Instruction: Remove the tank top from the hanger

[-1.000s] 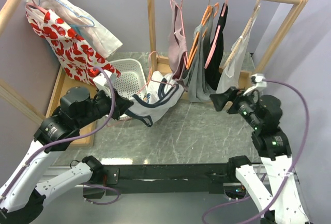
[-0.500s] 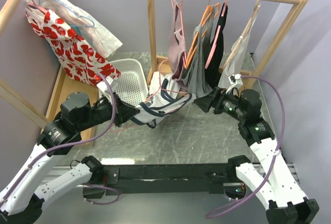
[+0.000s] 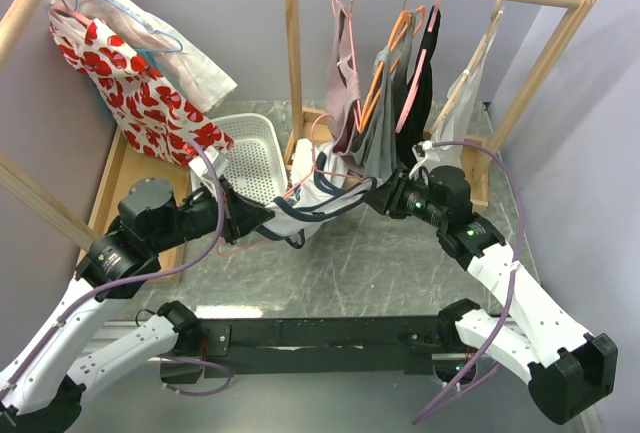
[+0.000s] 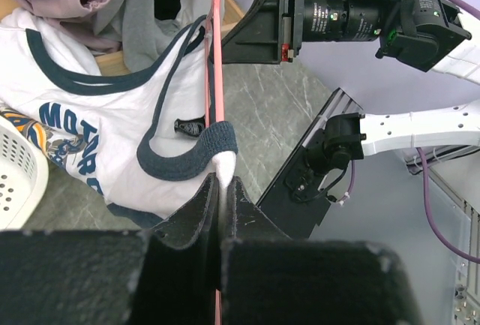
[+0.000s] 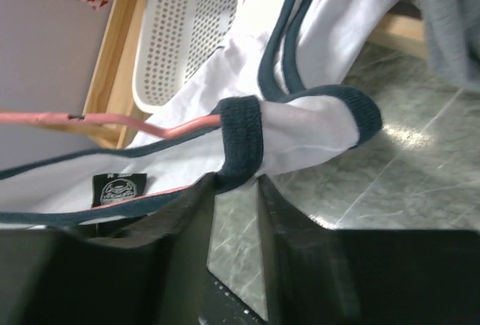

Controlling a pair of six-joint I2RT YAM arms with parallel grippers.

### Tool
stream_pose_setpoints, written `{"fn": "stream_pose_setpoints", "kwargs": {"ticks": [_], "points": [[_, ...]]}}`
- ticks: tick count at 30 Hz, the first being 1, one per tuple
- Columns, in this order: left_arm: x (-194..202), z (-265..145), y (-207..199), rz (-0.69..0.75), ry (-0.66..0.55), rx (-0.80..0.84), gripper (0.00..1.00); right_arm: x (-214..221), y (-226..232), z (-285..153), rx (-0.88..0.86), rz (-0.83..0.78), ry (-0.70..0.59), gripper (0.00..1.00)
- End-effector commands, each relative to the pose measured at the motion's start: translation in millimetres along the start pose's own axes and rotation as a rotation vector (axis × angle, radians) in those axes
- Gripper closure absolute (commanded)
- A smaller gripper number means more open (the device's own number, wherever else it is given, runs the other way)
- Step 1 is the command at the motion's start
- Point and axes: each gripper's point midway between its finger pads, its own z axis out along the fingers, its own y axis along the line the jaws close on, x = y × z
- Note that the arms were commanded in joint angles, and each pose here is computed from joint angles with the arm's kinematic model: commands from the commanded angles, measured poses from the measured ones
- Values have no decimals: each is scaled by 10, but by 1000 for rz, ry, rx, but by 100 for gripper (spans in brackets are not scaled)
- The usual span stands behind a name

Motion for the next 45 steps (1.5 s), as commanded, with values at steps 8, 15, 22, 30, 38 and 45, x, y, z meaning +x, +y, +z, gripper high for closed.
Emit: {"fn": "stream_pose_setpoints", "kwargs": {"ticks": [8, 15, 22, 30, 38, 45], "points": [[-199, -57, -266, 9, -93, 124, 99, -315, -126, 25, 108, -53, -123, 100], [-164, -149, -305, 13, -85, 132, 99, -661, -563, -305, 372, -83, -243, 100], [-332, -304, -307, 49, -179, 96, 99, -307, -927, -228, 393, -1, -90, 100], [-451, -111, -401, 51, -236, 190, 99, 282, -287, -31, 150, -70, 101, 100], [-257, 157, -204, 28, -169, 154, 99, 27, 233, -429, 17, -124, -66, 66], [-106, 374, -66, 23, -138, 128, 99, -233, 633, -591, -131, -125, -176, 48]]}}
